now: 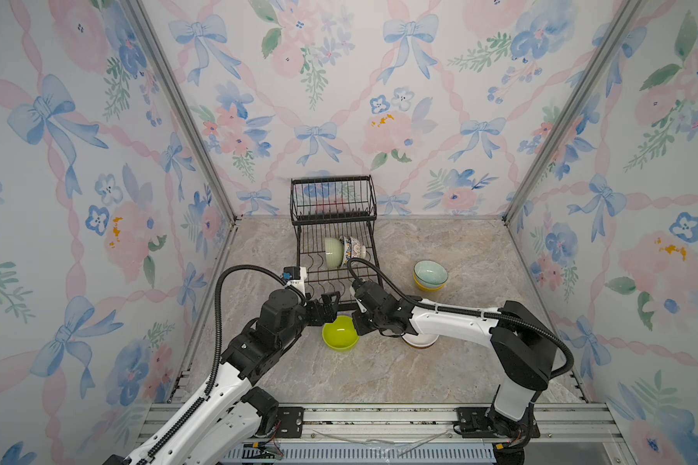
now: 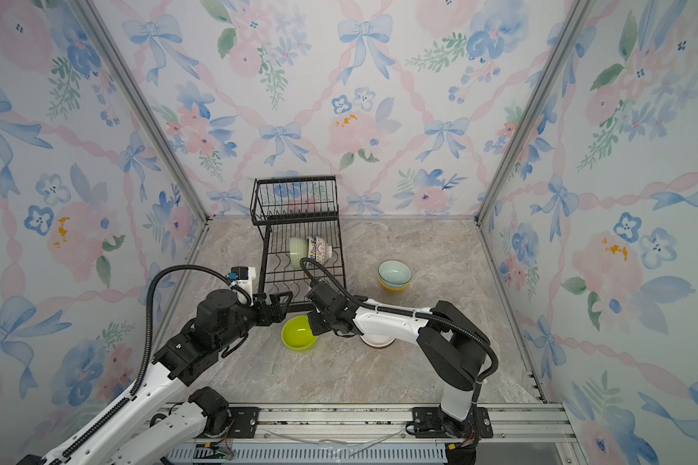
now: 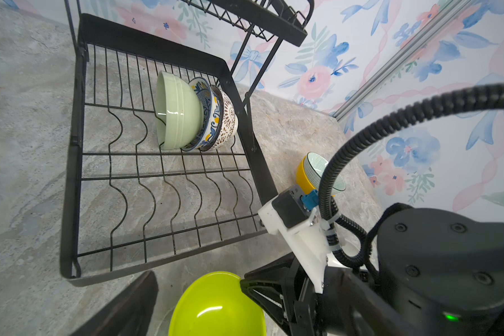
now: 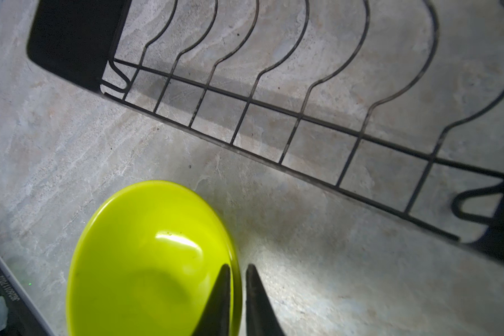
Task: Load bowls into a dish rack
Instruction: Place the bowl at the center of the table.
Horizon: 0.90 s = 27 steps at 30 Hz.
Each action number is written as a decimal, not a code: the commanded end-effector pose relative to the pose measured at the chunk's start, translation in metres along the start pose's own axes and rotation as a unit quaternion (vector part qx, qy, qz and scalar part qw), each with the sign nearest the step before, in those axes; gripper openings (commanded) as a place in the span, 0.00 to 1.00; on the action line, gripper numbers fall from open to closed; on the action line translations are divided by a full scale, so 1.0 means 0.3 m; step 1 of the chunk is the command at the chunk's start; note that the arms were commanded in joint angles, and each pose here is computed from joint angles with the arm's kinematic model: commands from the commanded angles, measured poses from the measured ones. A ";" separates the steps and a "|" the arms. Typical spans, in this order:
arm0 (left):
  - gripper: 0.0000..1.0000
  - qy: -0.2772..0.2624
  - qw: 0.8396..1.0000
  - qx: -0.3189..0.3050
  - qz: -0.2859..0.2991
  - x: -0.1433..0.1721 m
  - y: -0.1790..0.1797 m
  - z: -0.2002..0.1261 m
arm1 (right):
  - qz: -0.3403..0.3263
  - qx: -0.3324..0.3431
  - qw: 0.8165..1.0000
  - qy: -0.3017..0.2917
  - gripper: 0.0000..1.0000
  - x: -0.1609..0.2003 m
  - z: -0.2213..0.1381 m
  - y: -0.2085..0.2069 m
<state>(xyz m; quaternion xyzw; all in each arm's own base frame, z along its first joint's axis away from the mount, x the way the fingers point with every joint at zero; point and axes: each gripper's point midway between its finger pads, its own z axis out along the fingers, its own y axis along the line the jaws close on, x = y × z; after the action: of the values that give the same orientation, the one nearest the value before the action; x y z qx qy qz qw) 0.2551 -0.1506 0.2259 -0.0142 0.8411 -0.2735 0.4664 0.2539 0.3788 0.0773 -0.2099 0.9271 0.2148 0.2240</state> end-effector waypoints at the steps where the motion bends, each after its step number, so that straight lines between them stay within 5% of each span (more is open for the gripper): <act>1: 0.98 0.027 1.000 0.004 0.006 0.053 0.012 0.011 | -0.008 -0.017 0.999 -0.026 0.32 -0.057 -0.044 0.051; 9: 0.98 0.057 0.998 0.029 0.016 0.101 -0.020 0.018 | -0.023 -0.019 0.998 -0.062 0.75 -0.117 -0.221 0.047; 17: 0.98 0.095 0.994 0.039 0.042 0.162 -0.077 0.042 | -0.039 0.003 0.995 -0.093 0.99 -0.099 -0.428 -0.037; 27: 0.94 0.167 0.982 0.036 0.076 0.298 -0.129 0.094 | -0.035 -0.002 0.995 -0.098 0.96 0.047 -0.548 -0.129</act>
<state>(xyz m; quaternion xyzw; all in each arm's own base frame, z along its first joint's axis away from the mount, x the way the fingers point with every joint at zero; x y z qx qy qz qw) 0.2175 -0.2153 0.1587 0.1019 0.8953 -0.2715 0.3381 0.2164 0.2775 0.2047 -0.2168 0.8833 0.2431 0.3372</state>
